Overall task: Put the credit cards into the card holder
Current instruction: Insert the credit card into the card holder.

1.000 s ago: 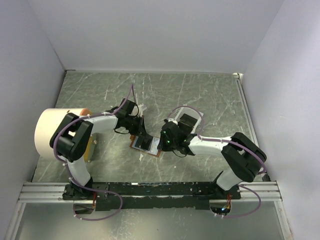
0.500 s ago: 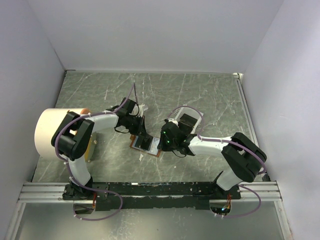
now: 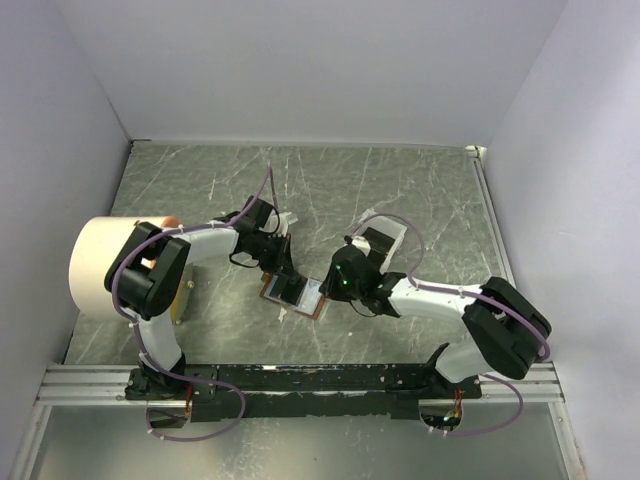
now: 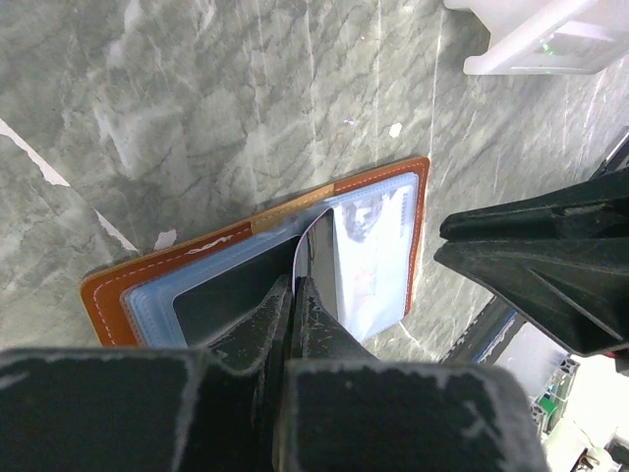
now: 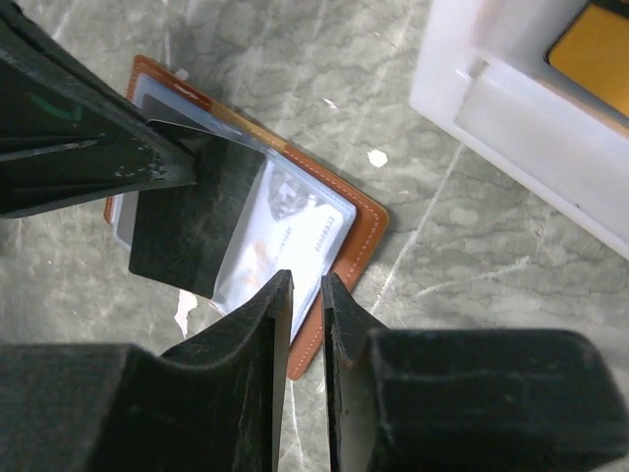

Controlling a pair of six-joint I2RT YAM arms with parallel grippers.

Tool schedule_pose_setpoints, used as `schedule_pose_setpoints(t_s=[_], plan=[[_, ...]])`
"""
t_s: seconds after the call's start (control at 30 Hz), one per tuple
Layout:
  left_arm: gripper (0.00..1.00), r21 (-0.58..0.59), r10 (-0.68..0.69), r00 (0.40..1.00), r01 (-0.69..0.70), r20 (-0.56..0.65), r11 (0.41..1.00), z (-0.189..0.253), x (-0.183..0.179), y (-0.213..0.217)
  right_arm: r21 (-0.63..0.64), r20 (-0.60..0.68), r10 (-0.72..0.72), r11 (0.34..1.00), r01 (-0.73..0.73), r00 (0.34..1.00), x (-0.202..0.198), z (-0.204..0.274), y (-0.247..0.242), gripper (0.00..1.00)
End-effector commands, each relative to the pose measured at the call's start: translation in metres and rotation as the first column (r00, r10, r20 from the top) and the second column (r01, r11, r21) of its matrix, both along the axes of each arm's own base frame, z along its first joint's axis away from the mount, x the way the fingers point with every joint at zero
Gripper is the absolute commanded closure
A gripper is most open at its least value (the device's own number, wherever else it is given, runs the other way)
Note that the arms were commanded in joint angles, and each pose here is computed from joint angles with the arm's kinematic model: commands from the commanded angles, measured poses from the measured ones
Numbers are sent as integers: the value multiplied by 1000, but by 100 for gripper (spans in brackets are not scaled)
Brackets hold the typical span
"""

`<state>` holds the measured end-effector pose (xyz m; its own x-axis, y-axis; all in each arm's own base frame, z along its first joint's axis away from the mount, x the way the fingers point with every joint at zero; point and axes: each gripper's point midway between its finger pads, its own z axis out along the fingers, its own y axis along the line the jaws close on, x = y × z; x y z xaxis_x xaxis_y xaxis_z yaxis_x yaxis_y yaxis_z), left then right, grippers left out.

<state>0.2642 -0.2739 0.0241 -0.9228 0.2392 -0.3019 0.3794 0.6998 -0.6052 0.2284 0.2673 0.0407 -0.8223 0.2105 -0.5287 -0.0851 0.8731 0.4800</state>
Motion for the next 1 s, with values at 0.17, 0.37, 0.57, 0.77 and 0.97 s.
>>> schedule_pose_setpoints(t_s=[0.17, 0.37, 0.57, 0.77, 0.97], plan=[[93, 110, -12, 995, 23, -99, 994, -29, -28, 19, -18, -77, -167, 986, 166, 983, -7, -25, -22, 79], [93, 150, -29, 988, 51, -150, 987, -39, -35, 25, -41, -84, -141, 990, 138, 986, -5, -34, -18, 80], [93, 140, -27, 989, 47, -147, 989, -39, -35, 24, -47, -73, -140, 990, 136, 988, -4, -36, -20, 85], [93, 119, -49, 986, 68, -157, 991, -39, -37, 20, -57, -65, -127, 991, 123, 990, -2, -39, -18, 87], [93, 143, -66, 982, 92, -178, 985, -43, -40, 22, -49, -46, -120, 992, 118, 992, 2, -35, -15, 87]])
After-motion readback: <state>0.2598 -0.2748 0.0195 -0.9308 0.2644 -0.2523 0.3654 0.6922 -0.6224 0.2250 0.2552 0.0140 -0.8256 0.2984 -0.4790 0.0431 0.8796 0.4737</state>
